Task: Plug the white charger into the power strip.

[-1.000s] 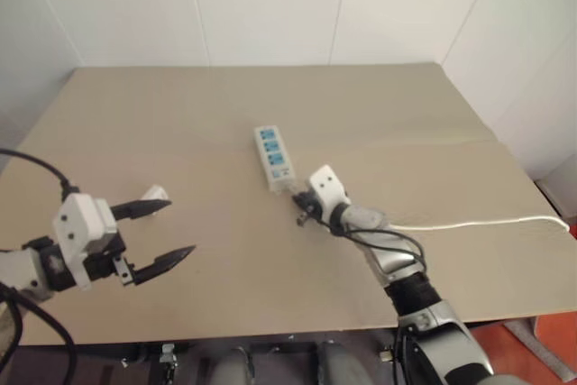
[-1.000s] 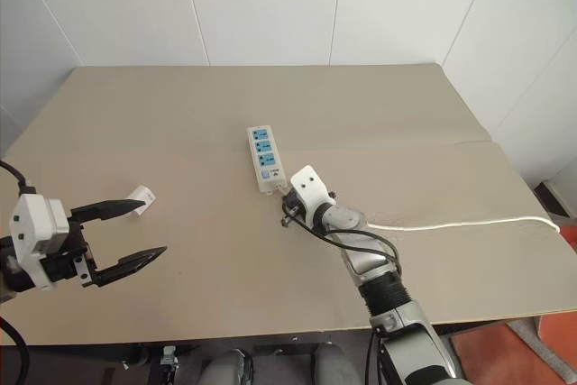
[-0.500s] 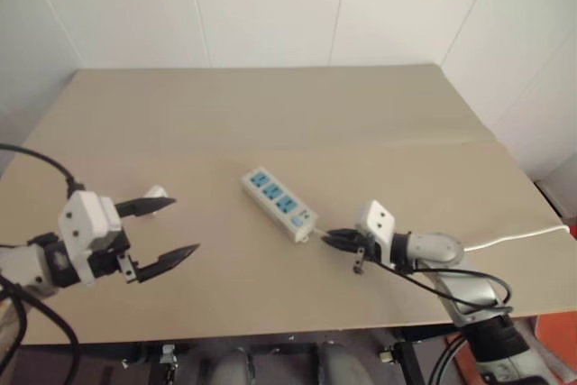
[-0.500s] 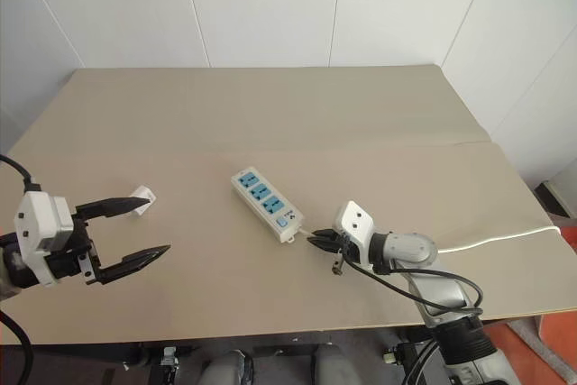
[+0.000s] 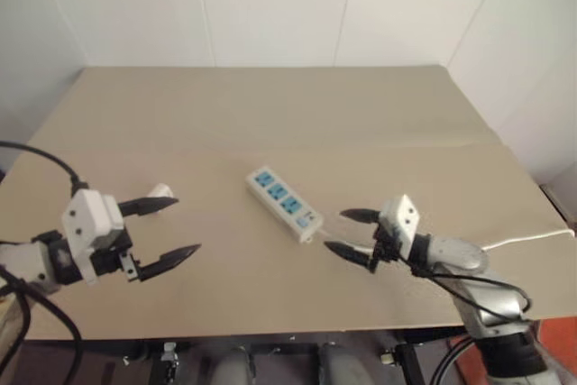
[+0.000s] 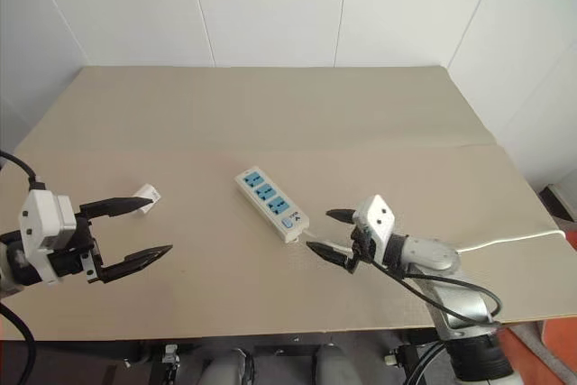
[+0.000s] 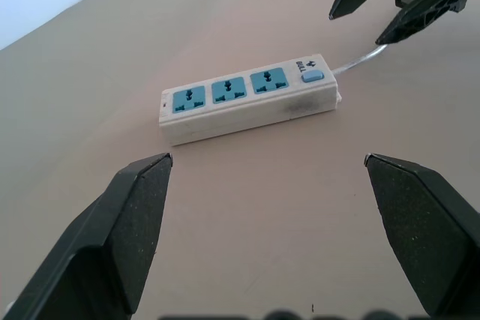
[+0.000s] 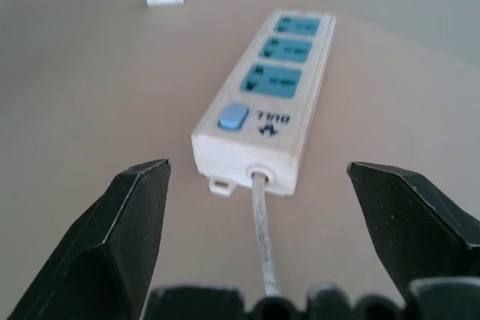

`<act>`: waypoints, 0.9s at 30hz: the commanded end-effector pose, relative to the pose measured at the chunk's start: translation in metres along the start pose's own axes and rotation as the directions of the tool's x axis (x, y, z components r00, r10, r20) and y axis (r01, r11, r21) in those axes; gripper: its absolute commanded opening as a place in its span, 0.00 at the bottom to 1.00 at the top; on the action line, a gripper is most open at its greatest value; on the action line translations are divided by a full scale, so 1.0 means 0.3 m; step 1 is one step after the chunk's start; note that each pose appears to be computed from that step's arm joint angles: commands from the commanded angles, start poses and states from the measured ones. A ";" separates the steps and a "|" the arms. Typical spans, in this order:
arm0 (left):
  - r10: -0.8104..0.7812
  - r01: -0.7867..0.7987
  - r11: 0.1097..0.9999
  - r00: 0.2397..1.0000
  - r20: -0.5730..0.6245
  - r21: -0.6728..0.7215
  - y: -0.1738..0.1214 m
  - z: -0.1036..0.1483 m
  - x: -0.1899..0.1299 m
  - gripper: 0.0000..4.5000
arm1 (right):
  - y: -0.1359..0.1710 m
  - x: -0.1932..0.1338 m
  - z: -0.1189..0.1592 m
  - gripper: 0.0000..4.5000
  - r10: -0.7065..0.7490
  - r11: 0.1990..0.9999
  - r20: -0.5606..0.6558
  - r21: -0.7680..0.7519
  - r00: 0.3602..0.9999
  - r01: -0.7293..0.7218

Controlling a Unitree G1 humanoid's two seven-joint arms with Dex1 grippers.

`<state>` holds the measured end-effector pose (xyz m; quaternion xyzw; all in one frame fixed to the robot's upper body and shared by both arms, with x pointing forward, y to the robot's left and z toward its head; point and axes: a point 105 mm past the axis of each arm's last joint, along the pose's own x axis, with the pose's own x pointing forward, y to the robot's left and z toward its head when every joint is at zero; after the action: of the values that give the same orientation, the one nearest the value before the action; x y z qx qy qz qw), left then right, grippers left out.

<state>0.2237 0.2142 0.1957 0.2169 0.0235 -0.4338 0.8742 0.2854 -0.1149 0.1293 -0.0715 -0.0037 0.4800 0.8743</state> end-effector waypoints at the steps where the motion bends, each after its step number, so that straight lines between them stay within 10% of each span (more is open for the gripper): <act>1: -0.007 0.006 0.999 1.000 0.018 0.039 0.002 0.024 -0.001 1.00 | 0.003 0.058 0.039 0.99 -0.113 0.993 0.081 0.026 0.990 0.112; 27: 0.009 -0.011 0.999 0.999 0.034 0.045 0.010 0.034 0.010 1.00 | 0.062 0.245 -0.072 0.99 -0.265 0.963 0.072 0.064 0.962 0.260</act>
<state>0.2269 0.2122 0.1984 0.2182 0.0154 -0.4313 0.8753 0.3125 -0.0485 0.0943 -0.0212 -0.0131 0.3620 0.9319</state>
